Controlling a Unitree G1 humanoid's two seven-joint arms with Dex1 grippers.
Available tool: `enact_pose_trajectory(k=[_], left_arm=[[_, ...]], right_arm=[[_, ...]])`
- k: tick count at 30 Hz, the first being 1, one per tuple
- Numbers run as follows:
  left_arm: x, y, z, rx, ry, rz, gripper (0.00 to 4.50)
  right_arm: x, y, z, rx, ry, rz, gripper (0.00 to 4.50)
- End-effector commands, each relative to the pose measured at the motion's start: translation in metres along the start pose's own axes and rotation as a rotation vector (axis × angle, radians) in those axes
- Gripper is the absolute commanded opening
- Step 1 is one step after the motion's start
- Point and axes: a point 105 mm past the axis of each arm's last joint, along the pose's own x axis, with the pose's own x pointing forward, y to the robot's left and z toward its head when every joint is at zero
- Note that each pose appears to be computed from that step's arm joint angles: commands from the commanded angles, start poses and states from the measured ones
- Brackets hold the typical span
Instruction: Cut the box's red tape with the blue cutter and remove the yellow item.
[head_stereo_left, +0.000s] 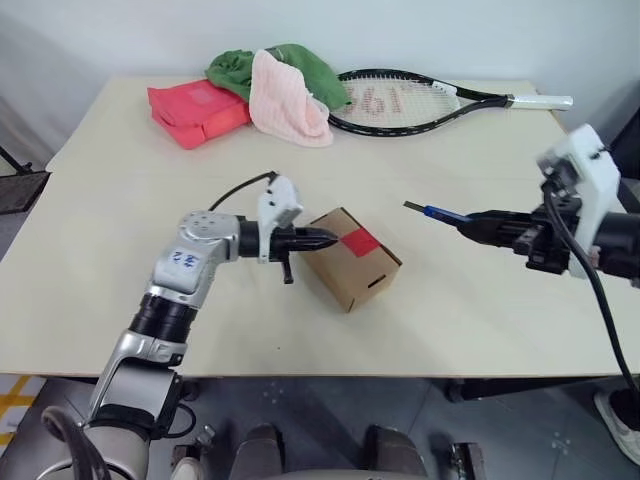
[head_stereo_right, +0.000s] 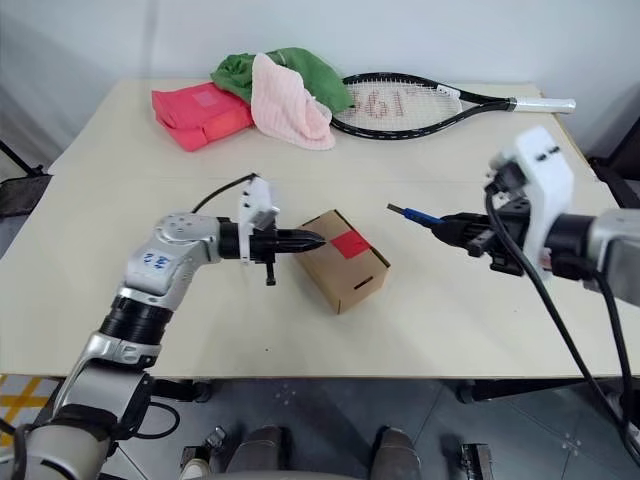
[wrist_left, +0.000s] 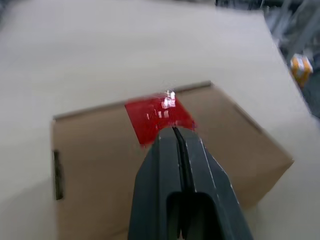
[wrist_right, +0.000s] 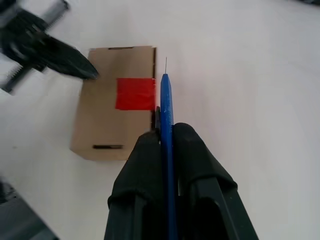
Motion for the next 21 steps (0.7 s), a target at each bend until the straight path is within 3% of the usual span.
enact_pose_trajectory(k=[1,12,21], left_arm=[[0.006,0.006,0.014,0.070,0.008,0.021,0.00],[0.007,0.008,0.017,0.106,0.057,0.057,0.00],[0.010,0.002,0.013,0.005,0.041,0.051,0.00]], right_arm=[[0.019,-0.004,0.000,0.061,0.078,-0.021,0.09],[0.056,-0.011,0.010,0.071,0.183,-0.057,0.09],[0.064,-0.009,0.013,0.039,0.187,-0.052,0.09]])
